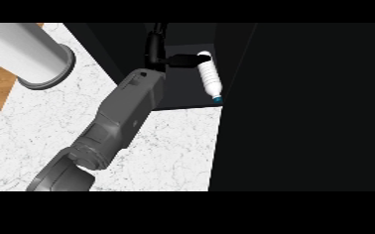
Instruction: Pick up the bottled water, place it into the cabinet and close the cabinet
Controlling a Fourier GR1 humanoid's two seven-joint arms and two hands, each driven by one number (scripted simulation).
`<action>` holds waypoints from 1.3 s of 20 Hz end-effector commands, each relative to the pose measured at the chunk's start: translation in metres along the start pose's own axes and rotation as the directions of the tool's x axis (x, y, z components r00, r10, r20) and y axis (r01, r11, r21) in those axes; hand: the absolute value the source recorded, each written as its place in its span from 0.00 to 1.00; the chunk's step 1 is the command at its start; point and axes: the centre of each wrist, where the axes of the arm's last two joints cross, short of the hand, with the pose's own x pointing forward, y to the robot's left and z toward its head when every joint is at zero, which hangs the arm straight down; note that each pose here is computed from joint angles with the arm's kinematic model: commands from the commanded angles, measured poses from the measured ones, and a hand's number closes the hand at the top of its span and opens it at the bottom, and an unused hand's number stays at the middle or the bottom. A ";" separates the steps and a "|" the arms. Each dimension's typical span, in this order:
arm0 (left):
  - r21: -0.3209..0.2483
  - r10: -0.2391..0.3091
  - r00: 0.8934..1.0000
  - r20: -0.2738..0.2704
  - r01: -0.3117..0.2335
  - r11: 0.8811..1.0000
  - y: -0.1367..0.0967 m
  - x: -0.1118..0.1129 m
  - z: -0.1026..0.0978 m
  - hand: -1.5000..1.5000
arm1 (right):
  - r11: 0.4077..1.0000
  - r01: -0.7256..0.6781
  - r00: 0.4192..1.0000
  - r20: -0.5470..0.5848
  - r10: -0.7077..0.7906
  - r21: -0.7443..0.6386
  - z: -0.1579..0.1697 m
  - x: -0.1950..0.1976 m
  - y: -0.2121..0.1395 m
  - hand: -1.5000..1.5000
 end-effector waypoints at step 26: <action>-0.209 0.355 0.932 -0.073 -0.362 0.908 0.027 0.002 0.113 1.00 | 0.974 -0.152 0.987 -0.033 0.159 0.166 -0.001 0.020 0.005 1.00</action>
